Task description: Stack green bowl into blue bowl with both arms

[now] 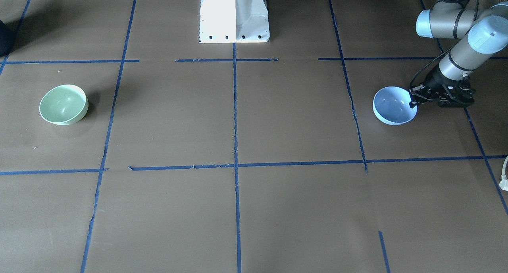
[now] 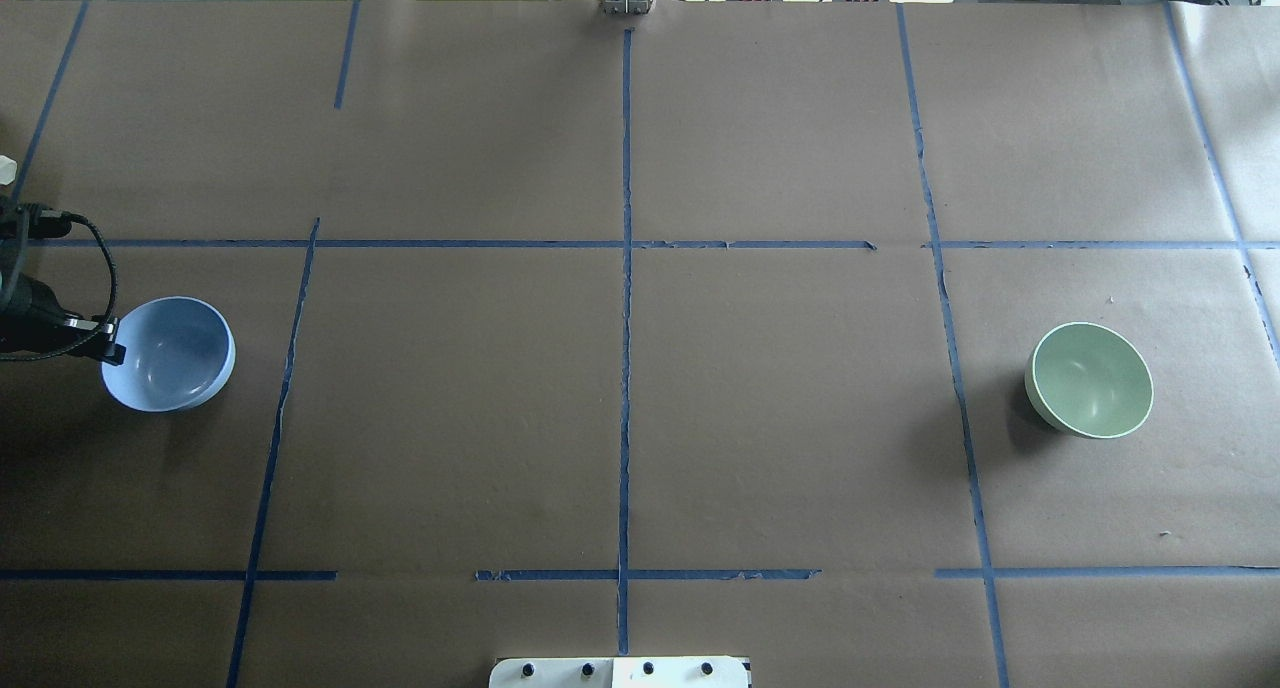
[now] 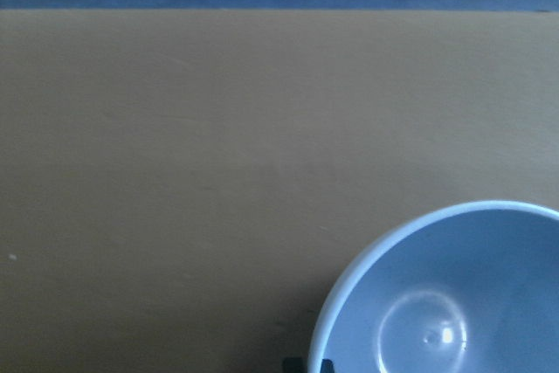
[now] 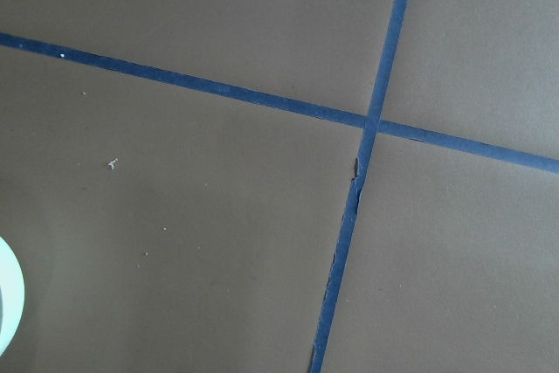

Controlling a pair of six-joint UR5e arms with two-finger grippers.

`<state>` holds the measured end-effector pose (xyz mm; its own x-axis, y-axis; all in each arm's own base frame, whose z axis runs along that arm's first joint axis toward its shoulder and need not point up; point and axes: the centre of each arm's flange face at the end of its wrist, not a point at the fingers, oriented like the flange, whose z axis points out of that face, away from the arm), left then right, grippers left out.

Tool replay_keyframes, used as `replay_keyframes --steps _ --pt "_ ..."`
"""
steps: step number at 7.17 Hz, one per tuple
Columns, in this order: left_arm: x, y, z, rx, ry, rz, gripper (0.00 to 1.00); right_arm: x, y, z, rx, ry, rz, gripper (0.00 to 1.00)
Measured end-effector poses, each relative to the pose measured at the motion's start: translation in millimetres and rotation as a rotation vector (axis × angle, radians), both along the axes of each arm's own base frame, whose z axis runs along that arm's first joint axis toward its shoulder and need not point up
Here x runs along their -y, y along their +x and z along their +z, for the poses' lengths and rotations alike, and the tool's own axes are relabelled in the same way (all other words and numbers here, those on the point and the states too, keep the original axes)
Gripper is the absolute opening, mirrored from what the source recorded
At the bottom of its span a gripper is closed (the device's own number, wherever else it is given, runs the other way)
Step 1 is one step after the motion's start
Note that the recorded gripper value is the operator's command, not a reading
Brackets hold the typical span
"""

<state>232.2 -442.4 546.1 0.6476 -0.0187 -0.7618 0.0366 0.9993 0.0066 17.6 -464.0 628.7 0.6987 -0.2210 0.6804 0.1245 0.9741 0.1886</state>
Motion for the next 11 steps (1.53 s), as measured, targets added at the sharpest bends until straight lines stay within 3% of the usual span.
replay_keyframes --steps 3,6,8,11 --pt "47 76 -163 -0.076 -0.140 -0.116 0.00 0 -1 -1 0.008 -0.001 -0.001 1.00" --pt "8 244 -300 -0.057 -0.181 -0.176 0.00 -1 -7 -3 0.039 -0.004 -0.015 1.00" --pt "-7 302 -332 -0.049 -0.180 -0.182 0.00 2 -17 -5 0.044 0.001 -0.036 1.00" --pt "-21 335 -335 -0.029 -0.171 -0.166 0.00 3 -21 -7 0.044 0.004 -0.044 1.00"
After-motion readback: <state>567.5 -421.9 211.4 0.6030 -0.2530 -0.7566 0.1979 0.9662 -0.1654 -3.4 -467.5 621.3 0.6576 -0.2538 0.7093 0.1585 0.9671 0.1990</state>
